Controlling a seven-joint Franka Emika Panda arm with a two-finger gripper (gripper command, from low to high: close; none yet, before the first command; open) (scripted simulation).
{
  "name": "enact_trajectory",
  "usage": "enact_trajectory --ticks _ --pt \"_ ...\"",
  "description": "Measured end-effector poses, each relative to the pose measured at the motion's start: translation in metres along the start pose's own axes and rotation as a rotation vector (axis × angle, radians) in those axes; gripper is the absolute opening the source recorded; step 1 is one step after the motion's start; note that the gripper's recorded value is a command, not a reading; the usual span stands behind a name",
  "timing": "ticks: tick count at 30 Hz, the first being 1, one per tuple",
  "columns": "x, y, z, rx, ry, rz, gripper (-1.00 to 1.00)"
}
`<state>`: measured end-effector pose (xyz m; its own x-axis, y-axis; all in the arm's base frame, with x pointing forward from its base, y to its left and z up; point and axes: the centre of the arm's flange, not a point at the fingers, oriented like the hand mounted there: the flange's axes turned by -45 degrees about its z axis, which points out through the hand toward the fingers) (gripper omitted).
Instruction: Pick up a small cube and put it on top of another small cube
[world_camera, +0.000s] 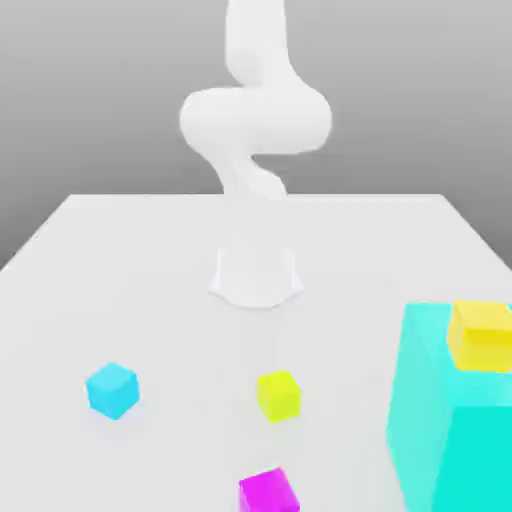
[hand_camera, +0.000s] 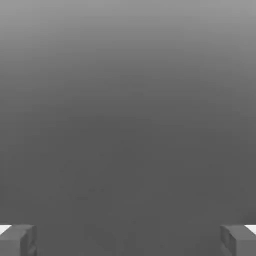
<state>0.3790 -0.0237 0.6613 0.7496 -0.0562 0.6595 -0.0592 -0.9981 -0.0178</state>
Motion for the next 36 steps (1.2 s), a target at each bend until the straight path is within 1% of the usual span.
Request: enact_trajectory --ticks 5,10,15,20,22,27,28,36 --pt "-0.043 0.059 0.123 -0.061 -0.181 0.101 0.0" --pt "-0.118 0.114 0.215 -0.11 -0.349 0.206 0.0" --pt "-0.216 0.161 0.279 -0.152 -0.515 0.318 0.0" --pt "-0.327 0.194 0.311 -0.187 -0.674 0.441 0.0" --pt "-0.348 0.195 0.324 -0.189 -0.695 0.448 0.0" --pt "-0.383 0.195 0.359 -0.19 -0.702 0.45 0.0" --pt "-0.386 0.195 0.363 -0.19 -0.702 0.45 -1.0" --pt "-0.381 0.195 0.357 -0.19 -0.702 0.45 -1.0"
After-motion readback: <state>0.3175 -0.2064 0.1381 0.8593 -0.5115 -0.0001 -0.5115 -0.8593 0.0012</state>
